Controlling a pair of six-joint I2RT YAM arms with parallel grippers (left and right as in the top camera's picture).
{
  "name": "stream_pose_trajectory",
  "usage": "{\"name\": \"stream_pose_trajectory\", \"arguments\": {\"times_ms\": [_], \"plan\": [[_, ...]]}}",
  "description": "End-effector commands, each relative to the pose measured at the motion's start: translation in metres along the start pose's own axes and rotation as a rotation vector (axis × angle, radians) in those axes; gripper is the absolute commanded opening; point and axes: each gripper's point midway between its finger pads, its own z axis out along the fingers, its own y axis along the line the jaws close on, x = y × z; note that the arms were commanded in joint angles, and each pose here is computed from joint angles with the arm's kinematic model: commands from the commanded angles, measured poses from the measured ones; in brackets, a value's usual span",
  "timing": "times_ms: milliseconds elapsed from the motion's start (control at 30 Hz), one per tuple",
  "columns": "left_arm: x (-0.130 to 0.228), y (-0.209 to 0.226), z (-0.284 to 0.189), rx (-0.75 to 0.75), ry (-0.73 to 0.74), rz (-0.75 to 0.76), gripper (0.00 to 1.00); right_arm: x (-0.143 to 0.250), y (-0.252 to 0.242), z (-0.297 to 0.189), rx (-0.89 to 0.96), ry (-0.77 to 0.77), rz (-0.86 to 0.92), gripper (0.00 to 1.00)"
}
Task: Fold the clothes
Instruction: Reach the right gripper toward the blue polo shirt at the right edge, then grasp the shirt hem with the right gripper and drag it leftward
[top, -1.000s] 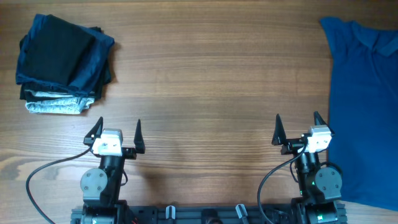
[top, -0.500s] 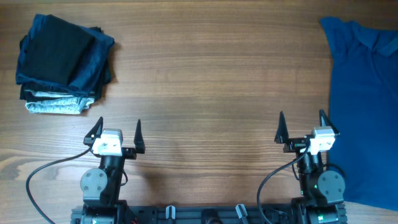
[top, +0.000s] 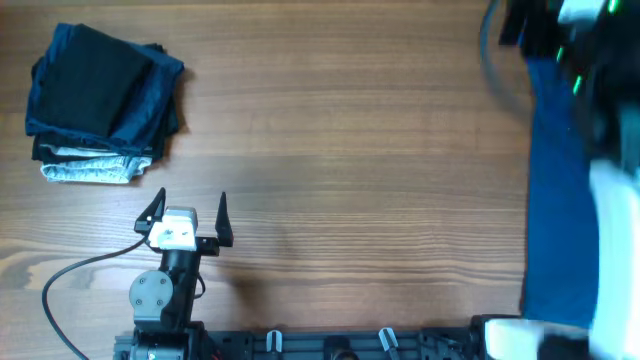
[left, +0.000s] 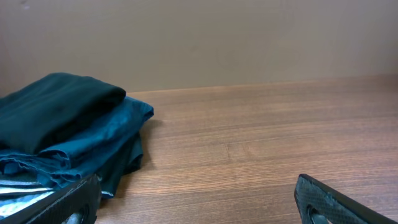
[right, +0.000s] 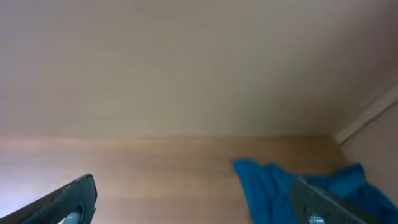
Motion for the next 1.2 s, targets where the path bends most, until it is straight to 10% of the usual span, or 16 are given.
{"name": "stream_pose_trajectory", "arguments": {"times_ms": [0, 200, 233, 300, 367, 900, 1167], "plan": [[0.002, 0.000, 0.000, -0.005, 0.002, 0.016, 1.00, 0.014, -0.046, 0.074, 0.013, 0.093, 0.141, 1.00], [0.002, 0.000, 0.000, -0.005, 0.002, 0.016, 1.00, 0.142, -0.082, 0.215, -0.103, 0.312, 0.362, 1.00], [0.002, 0.000, 0.000, -0.005, 0.002, 0.016, 1.00, 0.158, -0.080, 0.229, -0.113, 0.336, 0.364, 0.89], [0.002, 0.000, 0.000, -0.005, 0.002, 0.016, 1.00, 0.186, -0.079, 0.253, -0.112, 0.366, 0.374, 0.16], [0.002, 0.000, 0.000, -0.005, 0.002, 0.016, 1.00, 0.210, -0.089, 0.275, -0.045, 0.378, 0.406, 0.04], [0.002, 0.000, 0.000, -0.005, 0.002, 0.016, 1.00, 0.345, -0.127, 0.332, 0.241, 0.512, 0.359, 0.04], [0.002, 0.000, 0.000, -0.005, 0.002, 0.016, 1.00, 0.273, -0.139, 0.314, 0.256, 0.385, 0.352, 0.04]]}}
